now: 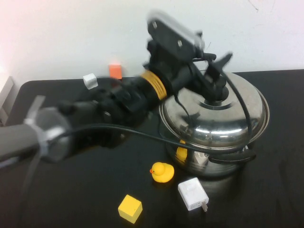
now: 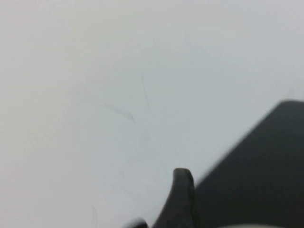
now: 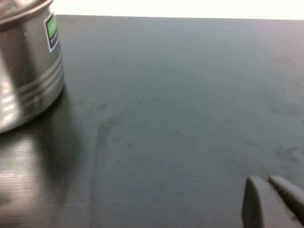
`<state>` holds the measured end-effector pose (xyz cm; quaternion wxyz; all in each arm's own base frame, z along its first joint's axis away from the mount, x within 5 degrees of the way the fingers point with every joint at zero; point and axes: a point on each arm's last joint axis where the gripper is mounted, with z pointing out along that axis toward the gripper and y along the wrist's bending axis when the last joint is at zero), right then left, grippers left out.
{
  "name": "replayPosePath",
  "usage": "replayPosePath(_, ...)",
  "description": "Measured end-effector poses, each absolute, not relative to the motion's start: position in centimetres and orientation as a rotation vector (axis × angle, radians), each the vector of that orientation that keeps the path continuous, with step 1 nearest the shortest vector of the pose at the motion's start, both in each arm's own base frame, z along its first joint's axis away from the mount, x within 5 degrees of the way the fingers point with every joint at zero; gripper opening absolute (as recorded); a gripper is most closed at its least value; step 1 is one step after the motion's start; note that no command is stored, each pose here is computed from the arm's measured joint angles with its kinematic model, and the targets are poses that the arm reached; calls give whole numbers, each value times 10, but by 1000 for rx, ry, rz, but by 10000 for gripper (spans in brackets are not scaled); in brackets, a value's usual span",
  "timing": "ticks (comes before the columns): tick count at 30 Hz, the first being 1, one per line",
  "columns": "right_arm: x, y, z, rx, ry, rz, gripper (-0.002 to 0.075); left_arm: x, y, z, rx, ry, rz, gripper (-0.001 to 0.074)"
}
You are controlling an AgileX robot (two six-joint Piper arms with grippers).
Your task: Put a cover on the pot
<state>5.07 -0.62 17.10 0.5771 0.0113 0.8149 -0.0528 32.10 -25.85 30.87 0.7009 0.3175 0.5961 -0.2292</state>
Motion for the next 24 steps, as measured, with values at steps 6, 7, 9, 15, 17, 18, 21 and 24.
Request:
replayPosePath(6, 51, -6, 171, 26, 1907, -124, -2, 280, -219, 387, 669, 1334, -423, 386)
replayPosePath(7, 51, -6, 171, 26, 1907, -124, -2, 270, -209, 399, 662, 1353, -405, 336)
replayPosePath(9, 51, -6, 171, 26, 1907, -124, -2, 248, -189, 422, 647, 1380, -372, 225)
replayPosePath(15, 51, -6, 171, 26, 1907, -124, -2, 187, -132, 462, 607, 1482, -293, 24)
replayPosePath(17, 51, -6, 171, 26, 1907, -124, -2, 167, -115, 471, 590, 1499, -279, 11)
replayPosePath(18, 51, -6, 171, 26, 1907, -124, -2, 161, -109, 472, 585, 1511, -272, 7)
replayPosePath(21, 51, -6, 171, 26, 1907, -124, -2, 139, -91, 479, 564, 1528, -266, 3)
replayPosePath(24, 51, -6, 171, 26, 1907, -124, -2, 126, -80, 481, 551, 1542, -265, 0)
